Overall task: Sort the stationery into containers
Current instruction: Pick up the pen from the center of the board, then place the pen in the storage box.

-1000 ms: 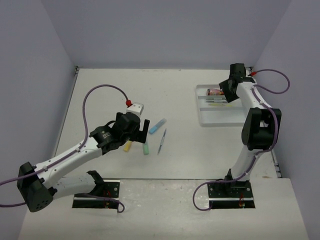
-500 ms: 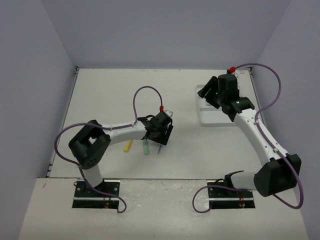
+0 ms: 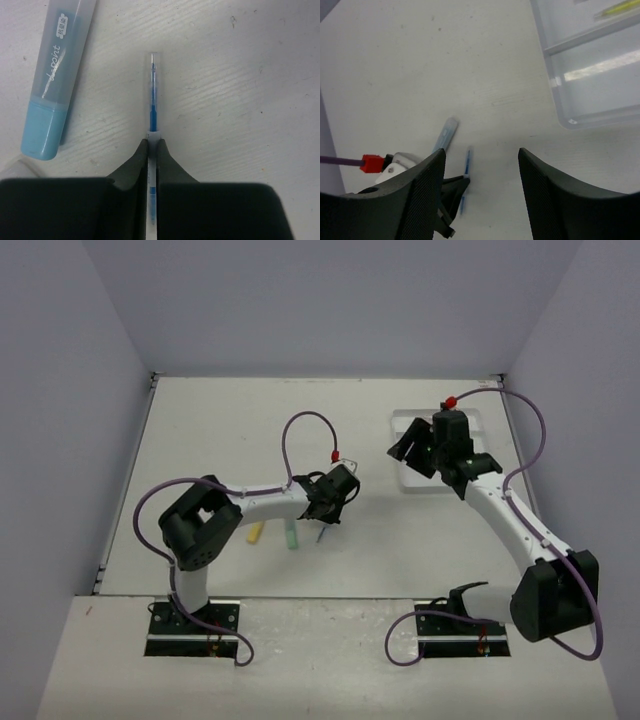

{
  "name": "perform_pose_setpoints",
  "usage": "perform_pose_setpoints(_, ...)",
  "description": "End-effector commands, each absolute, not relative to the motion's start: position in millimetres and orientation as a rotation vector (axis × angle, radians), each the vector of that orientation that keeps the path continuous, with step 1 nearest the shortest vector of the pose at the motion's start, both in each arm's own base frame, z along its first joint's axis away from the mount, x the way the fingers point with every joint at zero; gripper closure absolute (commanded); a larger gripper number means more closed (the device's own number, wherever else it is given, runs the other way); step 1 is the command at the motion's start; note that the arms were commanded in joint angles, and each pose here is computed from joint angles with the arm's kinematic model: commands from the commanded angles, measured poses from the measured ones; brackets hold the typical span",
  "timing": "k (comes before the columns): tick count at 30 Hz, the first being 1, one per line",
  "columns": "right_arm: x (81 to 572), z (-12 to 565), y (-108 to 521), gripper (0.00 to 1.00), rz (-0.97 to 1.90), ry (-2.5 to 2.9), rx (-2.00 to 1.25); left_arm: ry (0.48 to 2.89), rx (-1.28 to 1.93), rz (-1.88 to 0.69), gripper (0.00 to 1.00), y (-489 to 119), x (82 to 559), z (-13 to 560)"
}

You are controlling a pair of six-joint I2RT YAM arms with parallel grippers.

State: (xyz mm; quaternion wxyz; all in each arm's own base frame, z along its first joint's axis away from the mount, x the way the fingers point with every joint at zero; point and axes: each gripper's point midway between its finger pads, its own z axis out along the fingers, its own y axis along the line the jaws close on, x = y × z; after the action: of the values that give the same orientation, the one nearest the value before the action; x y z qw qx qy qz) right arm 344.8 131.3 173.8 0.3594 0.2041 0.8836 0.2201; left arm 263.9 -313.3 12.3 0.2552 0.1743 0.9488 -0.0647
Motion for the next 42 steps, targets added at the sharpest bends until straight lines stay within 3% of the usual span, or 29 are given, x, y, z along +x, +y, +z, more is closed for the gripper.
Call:
perform_pose_setpoints(1,333.3,187.9,170.2,0.37,0.858,2.215,0.289,2.611,0.467,-0.134,1.0,-304.8,254.5,-0.5)
perform_pose_setpoints(6,304.7,168.1,210.3,0.18,1.202,2.22,0.104,2.311,0.474,-0.522,1.0,-344.4,267.3,100.6)
perform_pose_setpoints(12,286.1,178.9,245.9,0.26,1.464,2.114,-0.016,2.07,0.498,-0.887,1.0,-372.3,258.9,176.6)
perform_pose_setpoints(19,288.7,179.1,256.2,0.53,1.475,2.102,0.008,2.067,0.493,-1.001,1.0,-386.1,258.7,179.5)
perform_pose_setpoints(24,290.0,171.3,256.2,1.0,1.472,2.124,0.033,2.063,0.477,-0.998,1.0,-384.9,263.9,182.4)
perform_pose_setpoints(26,292.8,169.1,254.9,1.0,1.458,2.136,0.068,2.064,0.461,-0.985,0.98,-381.4,268.4,183.5)
perform_pose_setpoints(28,296.4,163.3,252.1,1.0,1.429,2.167,0.124,2.067,0.439,-0.96,0.87,-376.5,274.7,183.4)
perform_pose_setpoints(30,314.2,159.9,241.3,1.0,1.357,2.167,0.237,2.085,0.419,-0.917,0.25,-369.4,280.1,181.9)
perform_pose_setpoints(31,322.9,157.5,233.5,1.0,1.32,2.17,0.297,2.095,0.413,-0.887,0.07,-365.7,282.0,180.4)
perform_pose_setpoints(32,339.2,153.4,216.3,1.0,1.246,2.17,0.409,2.119,0.401,-0.825,0.0,-357.8,285.0,176.8)
perform_pose_setpoints(36,405.3,137.9,103.9,1.0,0.834,2.08,0.945,2.202,0.342,-0.483,0.0,-307.4,297.0,168.3)
perform_pose_setpoints(42,457.7,126.4,-4.6,1.0,0.579,1.941,1.387,2.244,0.387,-0.193,0.0,-263.7,298.9,181.3)
